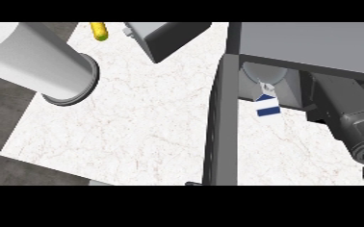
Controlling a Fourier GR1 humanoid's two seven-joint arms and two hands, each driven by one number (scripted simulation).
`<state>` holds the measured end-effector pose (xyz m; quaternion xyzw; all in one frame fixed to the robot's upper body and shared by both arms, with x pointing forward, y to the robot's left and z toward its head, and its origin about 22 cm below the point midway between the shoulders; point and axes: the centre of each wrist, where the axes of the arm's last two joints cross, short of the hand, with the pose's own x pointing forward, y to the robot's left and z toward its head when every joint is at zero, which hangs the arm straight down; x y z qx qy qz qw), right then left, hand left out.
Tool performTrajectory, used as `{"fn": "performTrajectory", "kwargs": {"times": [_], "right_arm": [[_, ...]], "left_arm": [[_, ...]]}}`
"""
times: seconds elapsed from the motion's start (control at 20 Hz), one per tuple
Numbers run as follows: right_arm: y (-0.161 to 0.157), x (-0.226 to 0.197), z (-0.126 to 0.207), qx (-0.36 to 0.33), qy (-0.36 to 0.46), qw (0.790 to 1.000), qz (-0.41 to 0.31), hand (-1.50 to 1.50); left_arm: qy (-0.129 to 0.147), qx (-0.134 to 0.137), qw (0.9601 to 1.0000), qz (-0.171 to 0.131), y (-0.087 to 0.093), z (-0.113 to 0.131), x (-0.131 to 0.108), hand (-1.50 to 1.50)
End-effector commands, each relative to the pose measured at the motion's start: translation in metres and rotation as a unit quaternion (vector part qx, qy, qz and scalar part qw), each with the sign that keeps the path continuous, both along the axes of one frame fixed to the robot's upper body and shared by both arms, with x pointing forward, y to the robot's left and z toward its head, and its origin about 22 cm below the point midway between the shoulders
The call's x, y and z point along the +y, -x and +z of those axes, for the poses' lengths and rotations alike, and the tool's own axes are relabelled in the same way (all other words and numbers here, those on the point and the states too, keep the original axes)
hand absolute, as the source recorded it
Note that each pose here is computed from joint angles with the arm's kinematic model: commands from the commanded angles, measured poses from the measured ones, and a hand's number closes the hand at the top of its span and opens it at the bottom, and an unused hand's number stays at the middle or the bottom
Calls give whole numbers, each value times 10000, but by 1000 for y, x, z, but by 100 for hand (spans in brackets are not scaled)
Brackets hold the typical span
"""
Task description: Pick up the milk, place it into the microwave and close the microwave
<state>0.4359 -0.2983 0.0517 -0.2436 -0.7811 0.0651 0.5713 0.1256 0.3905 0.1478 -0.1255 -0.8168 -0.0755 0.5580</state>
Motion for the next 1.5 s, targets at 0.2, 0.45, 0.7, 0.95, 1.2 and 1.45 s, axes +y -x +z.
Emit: {"fn": "performTrajectory", "kwargs": {"times": [0.2,0.45,0.7,0.95,1.2,1.45], "right_arm": [[-18,56,19,317,563,9975,277,-150],[-27,82,35,170,315,9992,177,-150],[-27,100,35,-11,246,9987,457,-150],[-28,98,38,-282,40,9996,63,-150],[-26,86,33,-281,91,9995,-146,-150],[-19,77,17,-69,230,9994,260,-150]], "left_arm": [[-33,-3,10000,-71,-11,0,-3,-150],[-7,193,9996,-216,-17,-8,-7,-150],[-153,269,9993,-223,-22,-10,-4,-150],[-17,282,9993,-264,-18,-17,-12,-150],[18,550,9980,-323,-13,-27,-18,-150],[-65,471,9986,-249,-15,-30,-20,-150]]}}
